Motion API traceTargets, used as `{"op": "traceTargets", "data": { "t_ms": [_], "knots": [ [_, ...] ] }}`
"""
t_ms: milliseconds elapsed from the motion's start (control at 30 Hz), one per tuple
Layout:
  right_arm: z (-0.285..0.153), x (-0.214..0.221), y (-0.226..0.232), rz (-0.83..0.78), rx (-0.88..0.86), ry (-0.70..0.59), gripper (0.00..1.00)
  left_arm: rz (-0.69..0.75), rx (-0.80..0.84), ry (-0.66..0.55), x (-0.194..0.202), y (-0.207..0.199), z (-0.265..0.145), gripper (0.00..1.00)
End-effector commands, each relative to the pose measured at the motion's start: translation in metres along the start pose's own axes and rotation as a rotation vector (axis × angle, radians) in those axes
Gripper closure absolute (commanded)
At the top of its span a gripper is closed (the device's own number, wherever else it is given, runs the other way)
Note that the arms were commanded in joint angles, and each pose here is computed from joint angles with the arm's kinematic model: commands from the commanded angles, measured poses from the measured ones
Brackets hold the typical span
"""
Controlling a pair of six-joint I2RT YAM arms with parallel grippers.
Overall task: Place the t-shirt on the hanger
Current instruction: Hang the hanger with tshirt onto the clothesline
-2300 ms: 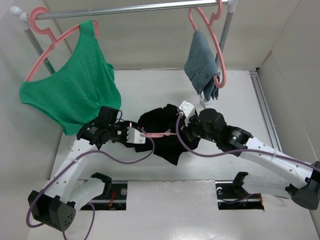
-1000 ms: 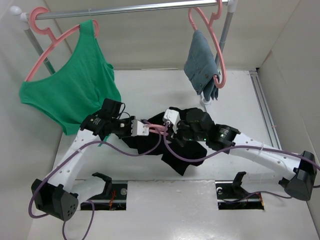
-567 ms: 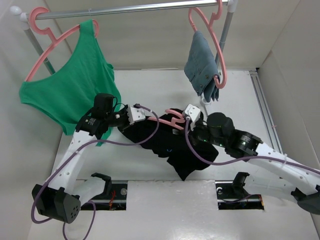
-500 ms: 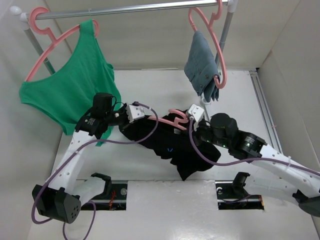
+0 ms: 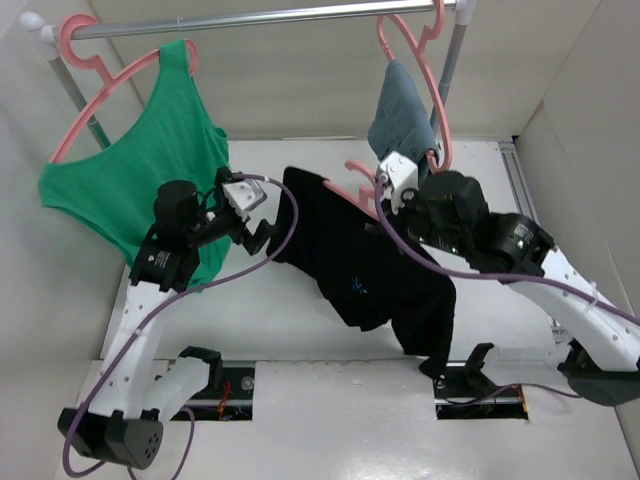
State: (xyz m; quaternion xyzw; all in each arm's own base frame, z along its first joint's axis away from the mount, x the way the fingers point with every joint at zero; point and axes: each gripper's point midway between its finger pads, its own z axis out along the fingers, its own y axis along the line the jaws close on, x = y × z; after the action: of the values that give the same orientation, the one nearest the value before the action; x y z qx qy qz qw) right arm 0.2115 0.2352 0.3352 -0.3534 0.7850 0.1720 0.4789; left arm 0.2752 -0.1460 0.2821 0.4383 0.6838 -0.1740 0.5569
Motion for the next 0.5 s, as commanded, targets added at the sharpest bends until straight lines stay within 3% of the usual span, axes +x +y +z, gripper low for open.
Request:
{"op": "traceTargets", "data": {
  "t_ms": [0, 267, 467],
  "knots": [
    [-0.02, -0.051, -0.023, 0.026, 0.116, -0.067, 1.0, -0.025, -0.197, -0.276, -0.095, 0.029, -0.036, 0.0],
    [-0.029, -0.143, -0.07, 0.064, 0.329, -0.189, 1.0, -0.092, -0.38, -0.414, -0.131, 0.044, -0.078, 0.0],
    [-0.042, -0.217, -0.115, 0.109, 0.432, -0.443, 1.0, -0.101, -0.411, -0.407, -0.121, 0.04, -0.086, 0.0]
  ]
}}
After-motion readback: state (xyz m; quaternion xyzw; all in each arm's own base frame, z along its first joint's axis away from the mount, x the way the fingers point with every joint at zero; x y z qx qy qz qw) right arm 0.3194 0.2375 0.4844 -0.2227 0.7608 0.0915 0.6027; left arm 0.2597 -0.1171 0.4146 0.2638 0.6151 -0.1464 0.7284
